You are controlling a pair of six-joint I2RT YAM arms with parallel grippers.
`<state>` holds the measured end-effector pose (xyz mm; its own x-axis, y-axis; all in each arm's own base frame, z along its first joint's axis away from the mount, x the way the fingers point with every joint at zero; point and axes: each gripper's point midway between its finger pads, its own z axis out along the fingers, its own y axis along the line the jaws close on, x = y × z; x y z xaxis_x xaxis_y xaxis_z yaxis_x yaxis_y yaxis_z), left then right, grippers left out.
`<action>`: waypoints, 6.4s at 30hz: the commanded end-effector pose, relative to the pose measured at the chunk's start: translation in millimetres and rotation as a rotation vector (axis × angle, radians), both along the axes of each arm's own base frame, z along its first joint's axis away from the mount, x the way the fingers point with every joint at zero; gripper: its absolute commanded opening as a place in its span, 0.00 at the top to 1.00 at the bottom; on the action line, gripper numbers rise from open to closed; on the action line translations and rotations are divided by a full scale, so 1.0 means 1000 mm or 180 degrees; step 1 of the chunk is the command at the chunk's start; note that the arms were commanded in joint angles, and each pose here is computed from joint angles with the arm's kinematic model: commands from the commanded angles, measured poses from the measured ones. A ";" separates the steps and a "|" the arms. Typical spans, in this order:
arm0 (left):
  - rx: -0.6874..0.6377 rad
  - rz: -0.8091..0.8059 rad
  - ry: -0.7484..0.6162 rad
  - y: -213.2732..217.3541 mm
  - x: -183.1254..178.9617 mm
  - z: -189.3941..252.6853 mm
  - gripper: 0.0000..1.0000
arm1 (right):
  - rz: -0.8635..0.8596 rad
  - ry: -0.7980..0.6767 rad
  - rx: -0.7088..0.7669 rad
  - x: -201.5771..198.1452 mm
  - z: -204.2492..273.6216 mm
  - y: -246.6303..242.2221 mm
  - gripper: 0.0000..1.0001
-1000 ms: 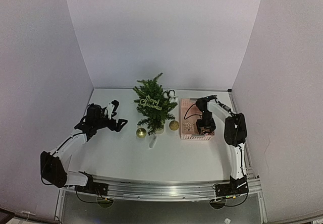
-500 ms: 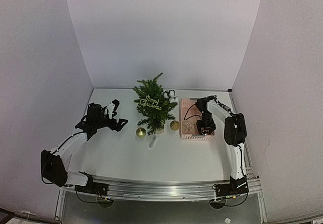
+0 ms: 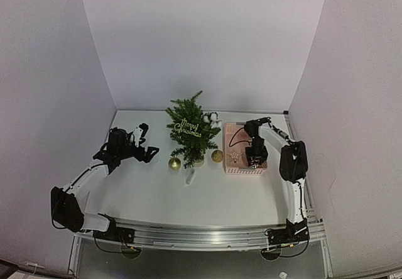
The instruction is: Decorate the small christmas tree
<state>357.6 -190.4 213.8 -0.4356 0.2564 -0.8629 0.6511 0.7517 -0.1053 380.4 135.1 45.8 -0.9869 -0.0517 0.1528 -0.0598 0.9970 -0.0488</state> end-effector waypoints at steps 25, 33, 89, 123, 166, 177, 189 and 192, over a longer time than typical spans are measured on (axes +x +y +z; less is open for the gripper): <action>-0.0150 -0.0824 -0.0982 -0.025 -0.016 0.106 0.06 | 0.1472 -0.2195 0.2693 -0.094 0.329 0.119 0.58; -0.0110 -0.1497 -0.1547 -0.038 -0.051 0.150 0.15 | 0.1778 -0.2123 0.2790 -0.118 0.335 0.160 0.59; -0.0833 -0.3119 -0.2304 -0.138 -0.106 0.207 0.77 | 0.2570 -0.2835 0.3783 -0.111 0.364 0.311 0.69; -0.0706 -0.2559 -0.1020 -0.144 -0.096 0.165 1.00 | 0.2028 -0.2288 0.3360 -0.132 0.288 0.281 0.42; -0.0273 -0.2474 -0.0765 -0.155 -0.103 0.163 1.00 | 0.2564 -0.3149 0.3539 -0.114 0.317 0.313 0.63; -0.0303 -0.2504 -0.0778 -0.156 -0.104 0.164 1.00 | 0.2564 -0.3131 0.3451 -0.102 0.304 0.323 0.67; -0.0290 -0.2508 -0.0778 -0.155 -0.104 0.162 1.00 | 0.2562 -0.3172 0.3474 -0.101 0.306 0.323 0.79; -0.0287 -0.2508 -0.0775 -0.155 -0.105 0.161 1.00 | 0.2563 -0.3190 0.3483 -0.101 0.308 0.324 0.78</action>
<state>254.7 -344.0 358.7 0.0133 0.3604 -0.9327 0.9968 0.0688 0.0408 279.4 454.3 328.0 -0.3847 -0.2537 -0.8875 -0.8920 0.3493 0.2868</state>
